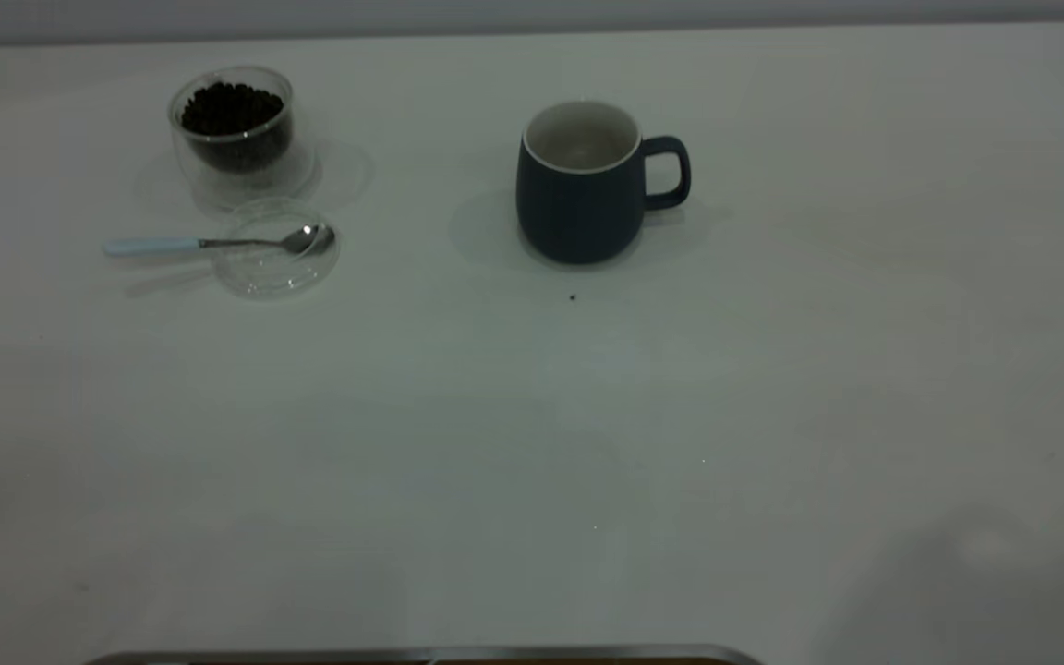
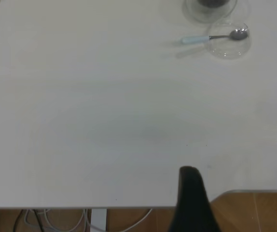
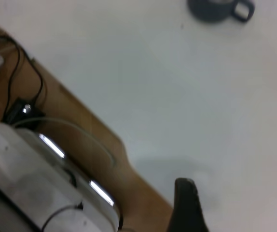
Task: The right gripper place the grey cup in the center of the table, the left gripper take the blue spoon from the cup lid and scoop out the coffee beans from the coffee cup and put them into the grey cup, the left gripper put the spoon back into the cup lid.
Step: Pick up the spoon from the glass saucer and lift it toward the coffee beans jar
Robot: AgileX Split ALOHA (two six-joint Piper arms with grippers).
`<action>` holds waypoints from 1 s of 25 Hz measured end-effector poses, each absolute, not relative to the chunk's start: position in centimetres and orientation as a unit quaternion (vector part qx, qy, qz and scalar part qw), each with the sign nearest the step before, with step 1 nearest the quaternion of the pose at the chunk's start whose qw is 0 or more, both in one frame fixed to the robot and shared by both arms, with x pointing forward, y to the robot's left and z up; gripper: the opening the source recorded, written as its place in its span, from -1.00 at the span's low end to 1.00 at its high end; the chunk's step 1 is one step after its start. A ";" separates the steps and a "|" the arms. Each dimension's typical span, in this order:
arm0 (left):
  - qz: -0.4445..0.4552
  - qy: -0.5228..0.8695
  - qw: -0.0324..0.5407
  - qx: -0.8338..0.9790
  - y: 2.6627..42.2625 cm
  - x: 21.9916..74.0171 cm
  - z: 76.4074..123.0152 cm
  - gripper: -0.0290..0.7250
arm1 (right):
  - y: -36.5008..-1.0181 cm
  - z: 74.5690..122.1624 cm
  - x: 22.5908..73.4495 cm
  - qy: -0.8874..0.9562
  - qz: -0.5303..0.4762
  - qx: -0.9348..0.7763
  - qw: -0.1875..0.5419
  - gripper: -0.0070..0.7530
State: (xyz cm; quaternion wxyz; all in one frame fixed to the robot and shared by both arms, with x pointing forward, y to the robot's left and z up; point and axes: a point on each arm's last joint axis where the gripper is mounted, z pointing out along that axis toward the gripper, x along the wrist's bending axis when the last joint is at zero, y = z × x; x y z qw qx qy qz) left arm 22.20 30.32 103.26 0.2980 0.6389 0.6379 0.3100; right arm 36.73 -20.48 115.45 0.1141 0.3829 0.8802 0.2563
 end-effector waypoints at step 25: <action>0.310 0.638 0.298 0.639 30.3 22.2 103.3 0.64 | -29.1 105.0 23.5 0.655 0.374 0.565 0.336 0.58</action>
